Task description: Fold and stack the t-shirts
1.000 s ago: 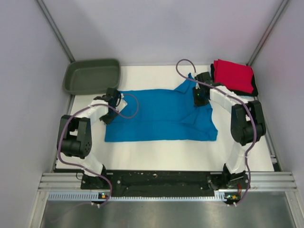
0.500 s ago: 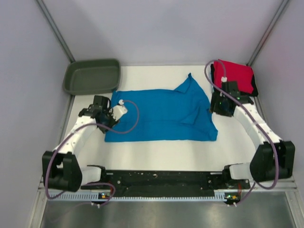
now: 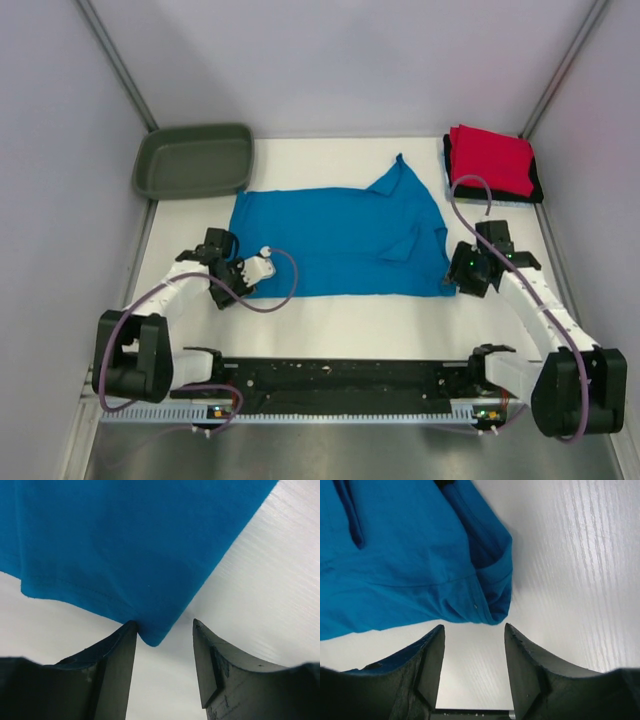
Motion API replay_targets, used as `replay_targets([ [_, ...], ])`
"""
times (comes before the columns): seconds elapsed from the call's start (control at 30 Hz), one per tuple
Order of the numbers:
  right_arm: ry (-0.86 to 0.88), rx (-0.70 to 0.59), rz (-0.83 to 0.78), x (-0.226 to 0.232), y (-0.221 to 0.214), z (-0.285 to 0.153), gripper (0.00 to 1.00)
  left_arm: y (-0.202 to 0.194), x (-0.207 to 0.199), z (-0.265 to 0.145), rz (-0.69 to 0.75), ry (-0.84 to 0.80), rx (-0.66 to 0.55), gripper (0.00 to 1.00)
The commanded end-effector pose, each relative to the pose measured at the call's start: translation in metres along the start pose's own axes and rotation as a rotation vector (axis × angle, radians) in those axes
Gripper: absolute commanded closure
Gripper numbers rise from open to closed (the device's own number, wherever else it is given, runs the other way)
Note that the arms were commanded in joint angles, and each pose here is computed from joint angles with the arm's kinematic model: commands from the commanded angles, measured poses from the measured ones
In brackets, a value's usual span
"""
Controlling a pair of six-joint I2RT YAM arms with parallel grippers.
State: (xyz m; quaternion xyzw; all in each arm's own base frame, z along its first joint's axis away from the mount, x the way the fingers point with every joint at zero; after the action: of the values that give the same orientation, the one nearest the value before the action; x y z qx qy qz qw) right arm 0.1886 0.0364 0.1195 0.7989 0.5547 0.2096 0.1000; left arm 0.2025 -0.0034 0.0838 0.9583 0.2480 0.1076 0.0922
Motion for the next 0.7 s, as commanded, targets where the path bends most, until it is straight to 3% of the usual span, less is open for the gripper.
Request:
replay_targets([
  [0.0, 0.053, 0.037, 0.099, 0.000, 0.000, 0.021, 0.51, 0.007, 0.011, 0.009, 0.027, 0.050, -0.032, 0.48],
  [0.17, 0.019, 0.034, 0.187, -0.021, -0.004, 0.034, 0.60, 0.007, 0.010, 0.013, 0.023, 0.052, -0.039, 0.69],
  [0.23, 0.022, 0.020, 0.209, -0.026, -0.002, 0.039, 0.73, 0.007, 0.010, 0.016, 0.026, 0.058, -0.041, 0.83],
  [0.3, 0.030, 0.034, 0.243, -0.029, -0.001, 0.041, 0.93, 0.005, 0.011, 0.017, 0.020, 0.068, -0.038, 1.00],
  [0.33, 0.045, 0.040, 0.264, -0.030, 0.000, 0.040, 1.00, 0.004, 0.011, 0.017, 0.014, 0.077, -0.032, 1.00],
  [0.53, 0.051, 0.031, 0.399, -0.030, -0.001, 0.005, 1.00, -0.010, 0.023, 0.003, 0.023, 0.174, 0.098, 1.00],
  [0.67, 0.001, 0.087, 0.426, -0.028, -0.008, -0.024, 1.00, -0.011, 0.022, -0.012, 0.029, 0.158, 0.117, 1.00],
])
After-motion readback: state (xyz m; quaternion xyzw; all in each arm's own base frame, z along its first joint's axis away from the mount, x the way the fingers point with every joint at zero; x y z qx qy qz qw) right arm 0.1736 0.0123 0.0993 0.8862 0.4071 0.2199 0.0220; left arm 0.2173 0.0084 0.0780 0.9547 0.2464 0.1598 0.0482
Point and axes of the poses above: each gripper's point midway between its finger pads, its own z axis out along the fingers, its own x axis along the line the jaws close on, y = z × x, the point moved 6 cm from there along -z, back along the fingers, and after that the axes turned 2 degrees about -z, right-handed, at the moved point
